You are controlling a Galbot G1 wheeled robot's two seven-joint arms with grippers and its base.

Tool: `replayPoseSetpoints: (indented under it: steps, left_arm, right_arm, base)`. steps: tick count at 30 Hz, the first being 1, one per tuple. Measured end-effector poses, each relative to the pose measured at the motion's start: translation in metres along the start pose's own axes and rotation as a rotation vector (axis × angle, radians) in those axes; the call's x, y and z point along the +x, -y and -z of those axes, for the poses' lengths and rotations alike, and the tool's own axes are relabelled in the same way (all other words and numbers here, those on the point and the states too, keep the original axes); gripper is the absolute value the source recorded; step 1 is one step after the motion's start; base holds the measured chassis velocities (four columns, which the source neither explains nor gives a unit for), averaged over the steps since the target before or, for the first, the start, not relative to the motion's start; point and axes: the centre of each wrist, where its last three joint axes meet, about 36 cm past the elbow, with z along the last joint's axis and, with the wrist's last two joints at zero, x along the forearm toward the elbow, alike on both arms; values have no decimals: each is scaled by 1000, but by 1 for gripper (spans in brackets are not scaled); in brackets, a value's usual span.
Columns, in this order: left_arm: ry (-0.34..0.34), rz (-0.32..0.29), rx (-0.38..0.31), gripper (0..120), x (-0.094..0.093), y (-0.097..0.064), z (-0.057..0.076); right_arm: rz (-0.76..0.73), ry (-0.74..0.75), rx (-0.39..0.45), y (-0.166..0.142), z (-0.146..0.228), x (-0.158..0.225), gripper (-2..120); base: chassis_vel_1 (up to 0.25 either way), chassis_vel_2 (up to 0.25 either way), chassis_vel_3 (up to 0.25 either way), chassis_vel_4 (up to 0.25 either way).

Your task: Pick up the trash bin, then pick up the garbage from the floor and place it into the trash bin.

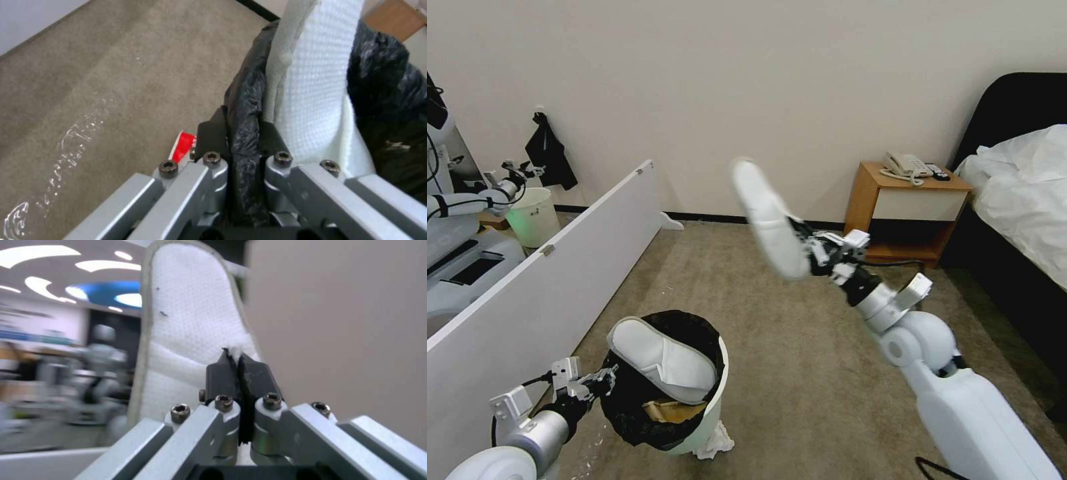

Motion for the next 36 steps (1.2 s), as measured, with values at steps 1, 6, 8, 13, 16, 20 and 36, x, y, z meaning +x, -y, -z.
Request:
replayPoseSetpoints:
  steps: [1,6,8,13,16,20,36]
  left_arm:
    - [0,0,0,5,0,0,0]
    - [-3,11,-1,5,1,6,5]
    - [-1,13,-4,5,1,6,7]
    - [8,20,-21,5,2,5,13]
    - [11,23,-21,5,2,3,15]
    - [13,25,-20,5,2,1,15]
    - [32,9,-26,5,5,4,20]
  right_arm:
    - [0,0,0,0,0,0,0]
    - [176,25,-95,-16,-14,-39,0]
    - [206,19,-122,-23,-21,-46,0]
    - [296,-26,-195,-47,-49,-66,0]
    - [312,-54,-213,-53,-61,-66,0]
    - [312,-82,-215,-54,-70,-63,0]
    - [233,-240,-190,-41,-112,-19,0]
  base:
    - [0,0,0,0]
    - [0,0,0,0]
    - [0,0,0,0]
    - [0,0,0,0]
    - [0,0,0,0]
    - [0,0,0,0]
    - [0,0,0,0]
